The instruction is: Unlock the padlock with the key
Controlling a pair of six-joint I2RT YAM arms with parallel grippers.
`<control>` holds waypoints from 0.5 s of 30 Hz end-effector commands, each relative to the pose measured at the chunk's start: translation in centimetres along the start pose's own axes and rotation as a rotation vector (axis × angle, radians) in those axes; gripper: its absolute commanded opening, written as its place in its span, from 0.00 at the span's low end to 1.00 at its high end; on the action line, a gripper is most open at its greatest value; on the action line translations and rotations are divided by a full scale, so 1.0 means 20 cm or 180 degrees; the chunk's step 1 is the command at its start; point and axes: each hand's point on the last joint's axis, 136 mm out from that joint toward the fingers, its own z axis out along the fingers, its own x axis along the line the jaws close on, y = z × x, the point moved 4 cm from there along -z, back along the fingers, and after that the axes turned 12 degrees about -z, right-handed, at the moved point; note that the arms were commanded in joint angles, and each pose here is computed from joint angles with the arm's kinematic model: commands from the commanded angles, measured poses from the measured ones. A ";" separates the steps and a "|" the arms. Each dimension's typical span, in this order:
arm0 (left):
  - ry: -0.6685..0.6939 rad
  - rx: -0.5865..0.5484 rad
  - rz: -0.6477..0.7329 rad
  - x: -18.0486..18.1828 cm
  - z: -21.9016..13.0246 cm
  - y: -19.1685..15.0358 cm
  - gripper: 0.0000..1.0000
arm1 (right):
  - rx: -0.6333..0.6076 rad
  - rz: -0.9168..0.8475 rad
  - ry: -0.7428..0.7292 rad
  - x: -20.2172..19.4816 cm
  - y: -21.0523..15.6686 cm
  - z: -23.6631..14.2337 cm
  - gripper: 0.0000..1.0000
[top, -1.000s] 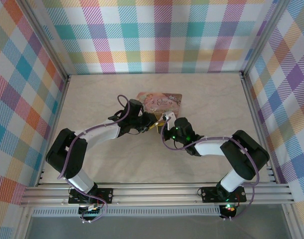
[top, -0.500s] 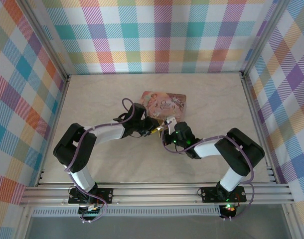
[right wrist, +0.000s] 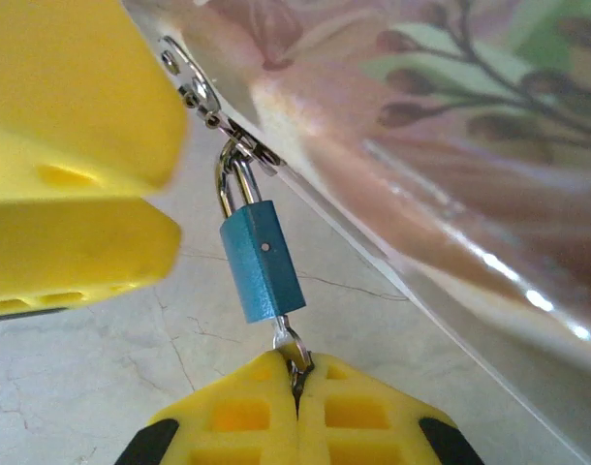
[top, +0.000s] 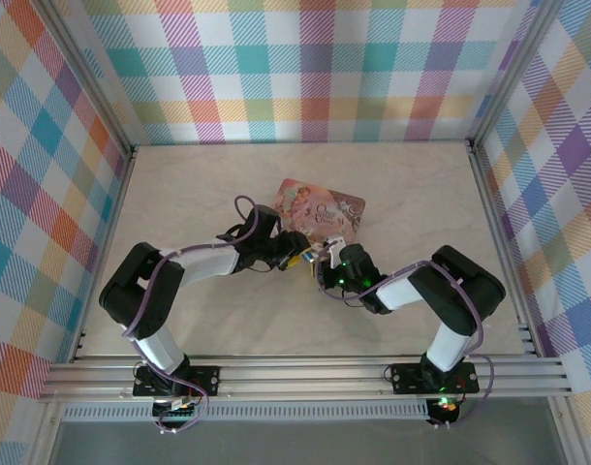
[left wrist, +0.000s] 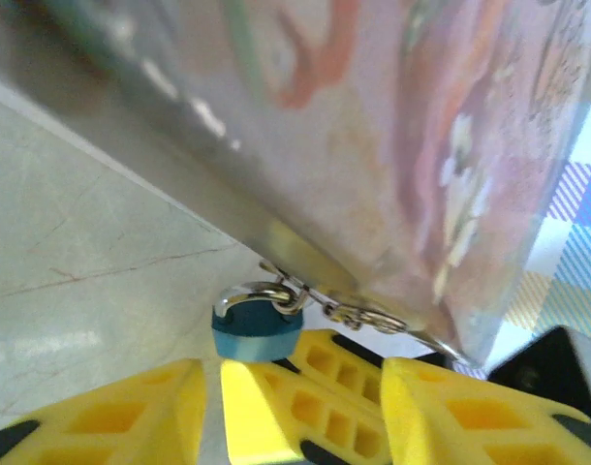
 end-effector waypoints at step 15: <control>-0.0591 -0.0203 -0.0320 0.05 -0.11 0.08 0.49 | -0.0019 0.0572 0.0422 0.12 0.11 -0.01 0.00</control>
